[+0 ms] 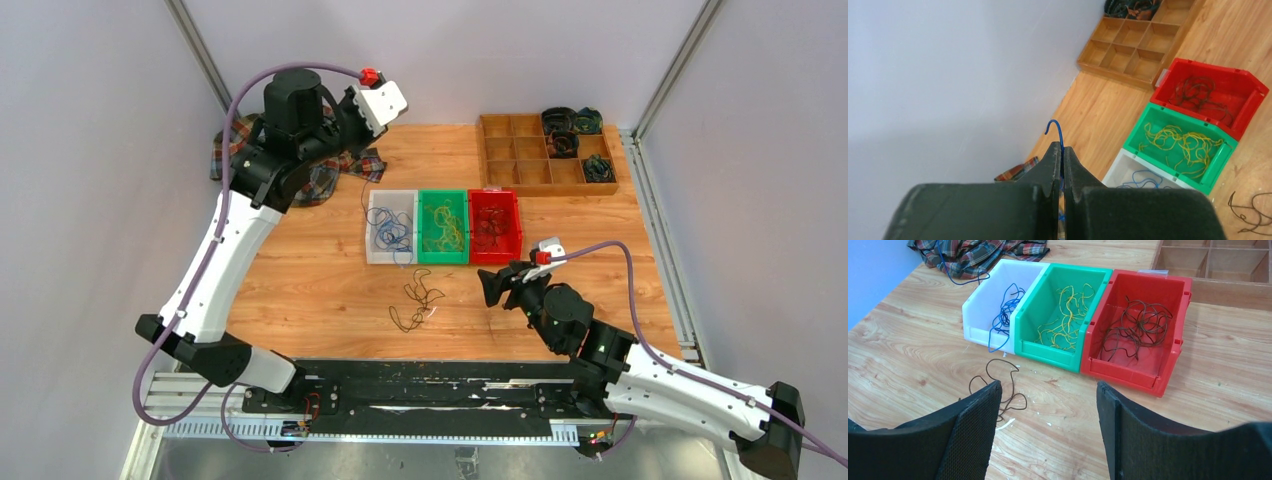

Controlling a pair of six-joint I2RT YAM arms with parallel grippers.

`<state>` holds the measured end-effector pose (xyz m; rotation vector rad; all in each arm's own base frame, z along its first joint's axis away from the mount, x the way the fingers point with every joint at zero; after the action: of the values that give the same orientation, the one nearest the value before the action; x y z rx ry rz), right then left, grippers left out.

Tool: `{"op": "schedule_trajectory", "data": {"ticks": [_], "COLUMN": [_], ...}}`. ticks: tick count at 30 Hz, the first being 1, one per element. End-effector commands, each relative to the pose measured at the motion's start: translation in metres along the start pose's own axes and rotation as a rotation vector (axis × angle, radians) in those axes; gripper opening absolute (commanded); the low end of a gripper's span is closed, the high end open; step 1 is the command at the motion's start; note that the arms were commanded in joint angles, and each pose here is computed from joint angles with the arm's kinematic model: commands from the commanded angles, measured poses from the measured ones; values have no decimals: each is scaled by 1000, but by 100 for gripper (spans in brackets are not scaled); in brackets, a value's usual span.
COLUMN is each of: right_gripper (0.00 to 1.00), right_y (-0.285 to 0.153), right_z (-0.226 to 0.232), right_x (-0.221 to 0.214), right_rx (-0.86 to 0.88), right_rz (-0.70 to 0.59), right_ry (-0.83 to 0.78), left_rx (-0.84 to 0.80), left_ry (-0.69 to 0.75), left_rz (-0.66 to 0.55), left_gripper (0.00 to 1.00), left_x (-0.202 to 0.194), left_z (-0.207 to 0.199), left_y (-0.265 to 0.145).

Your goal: Untangle the cables

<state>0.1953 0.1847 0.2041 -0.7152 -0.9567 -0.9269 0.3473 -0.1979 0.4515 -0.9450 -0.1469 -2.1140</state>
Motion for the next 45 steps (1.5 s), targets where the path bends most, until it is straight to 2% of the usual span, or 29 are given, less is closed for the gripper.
{"op": "schedule_trajectory", "data": {"ticks": [1, 5, 7, 15, 21, 28, 31, 35, 37, 40, 43, 45], "right_gripper": [69, 69, 69, 69, 69, 69, 69, 69, 69, 69, 69, 69], "right_y": [-1, -2, -2, -2, -1, -5, -8, -9, -9, -8, -7, -7], "right_z": [-8, -9, -9, -7, -4, -8, -8, -10, -11, -10, -10, -10], "right_x": [-2, -2, -1, -2, 0, 3, 7, 8, 6, 6, 5, 4], "right_rx": [-35, -37, -40, -27, -16, -22, -21, -26, -27, -26, -24, -24], "right_rz": [-2, 4, 3, 6, 3, -12, -18, -25, -23, -23, -23, -23], "right_ry": [14, 10, 7, 14, 23, 27, 28, 26, 25, 27, 30, 31], "left_rx": [7, 168, 217, 401, 470, 576, 678, 769, 833, 898, 966, 919], "left_ry": [33, 106, 188, 569, 654, 889, 902, 834, 848, 877, 831, 786], "left_rz": [30, 65, 94, 400, 435, 658, 718, 666, 626, 479, 348, 257], "left_gripper": [0, 0, 1, 1, 1, 1, 1, 1, 1, 1, 1, 1], "left_x": [-5, 11, 16, -13, -6, -20, -17, 6, 25, 54, 74, 81], "left_z": [-2, 40, 56, 93, 107, 138, 169, 199, 210, 213, 213, 203], "left_y": [-6, -27, -43, -93, -107, -118, -135, -159, -171, -178, -187, -184]}}
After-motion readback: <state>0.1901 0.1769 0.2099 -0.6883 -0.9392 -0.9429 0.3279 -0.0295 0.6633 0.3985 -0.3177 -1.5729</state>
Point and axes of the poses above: each gripper's point midway between its finger pads, its own y axis out along the fingers, its own z axis along the line the jaws close on, x = y × z, the point moved 2 cm from there along -y, back along the fingers, and after that the axes turned 13 degrees about y, right-handed, at the moved point
